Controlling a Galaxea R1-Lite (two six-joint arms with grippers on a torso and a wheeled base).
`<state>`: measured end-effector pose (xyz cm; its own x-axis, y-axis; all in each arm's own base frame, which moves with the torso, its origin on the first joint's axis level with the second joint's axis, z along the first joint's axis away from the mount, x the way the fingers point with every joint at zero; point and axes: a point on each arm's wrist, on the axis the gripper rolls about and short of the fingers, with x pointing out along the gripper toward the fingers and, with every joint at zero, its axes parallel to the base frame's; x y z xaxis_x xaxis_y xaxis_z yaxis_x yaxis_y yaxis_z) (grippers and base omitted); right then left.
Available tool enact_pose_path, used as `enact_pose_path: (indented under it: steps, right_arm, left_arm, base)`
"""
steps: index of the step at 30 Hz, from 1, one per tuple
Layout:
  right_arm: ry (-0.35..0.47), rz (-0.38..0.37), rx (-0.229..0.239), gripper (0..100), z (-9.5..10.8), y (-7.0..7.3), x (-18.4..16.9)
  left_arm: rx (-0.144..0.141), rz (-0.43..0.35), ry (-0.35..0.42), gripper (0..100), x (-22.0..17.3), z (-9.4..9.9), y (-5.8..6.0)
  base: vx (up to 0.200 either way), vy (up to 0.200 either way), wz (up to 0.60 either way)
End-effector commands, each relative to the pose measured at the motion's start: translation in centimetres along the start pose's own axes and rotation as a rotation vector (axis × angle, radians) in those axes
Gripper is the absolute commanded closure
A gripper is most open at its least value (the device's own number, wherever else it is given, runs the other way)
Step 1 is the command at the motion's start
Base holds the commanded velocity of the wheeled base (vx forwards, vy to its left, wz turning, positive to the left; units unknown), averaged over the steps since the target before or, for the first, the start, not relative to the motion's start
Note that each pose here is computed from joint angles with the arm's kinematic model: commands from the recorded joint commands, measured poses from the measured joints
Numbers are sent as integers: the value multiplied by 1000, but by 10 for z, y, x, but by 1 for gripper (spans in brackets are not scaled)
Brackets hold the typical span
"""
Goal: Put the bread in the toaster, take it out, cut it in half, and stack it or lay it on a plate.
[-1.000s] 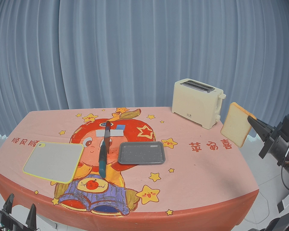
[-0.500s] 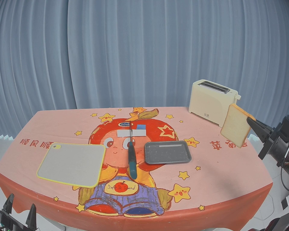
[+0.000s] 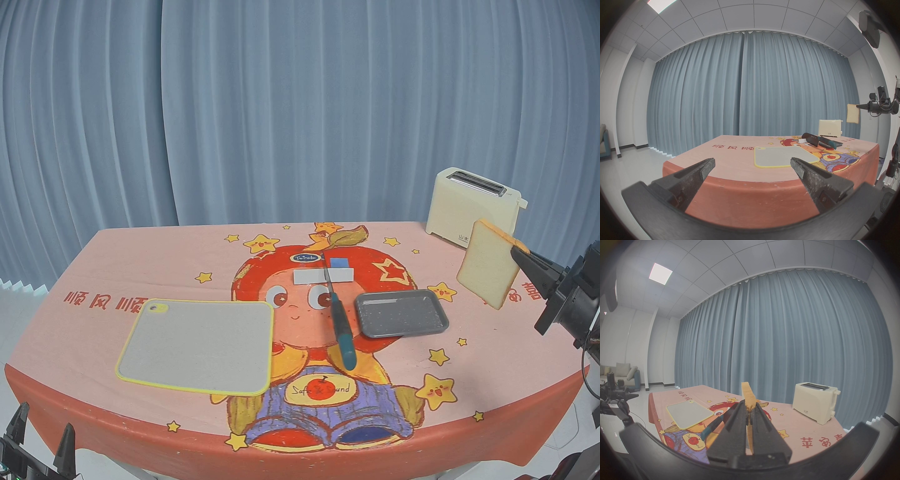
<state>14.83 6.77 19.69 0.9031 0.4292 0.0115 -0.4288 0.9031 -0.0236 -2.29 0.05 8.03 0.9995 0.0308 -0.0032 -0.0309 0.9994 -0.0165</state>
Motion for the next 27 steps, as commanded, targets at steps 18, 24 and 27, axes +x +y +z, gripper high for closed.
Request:
enact_pose_path:
  steps: [18,24,27]
  right_arm:
    - [18,2,-5,100,-4,0,2]
    - [31,5,-8,100,-7,1,0]
    - [25,5,-7,100,-7,1,0]
  left_arm:
    - [0,1,1,0,0,-5,0]
    - [-2,1,1,0,0,-5,0]
    - [0,1,0,0,0,-5,0]
  base:
    - [0,200,0]
    - [0,200,0]
    - [0,200,0]
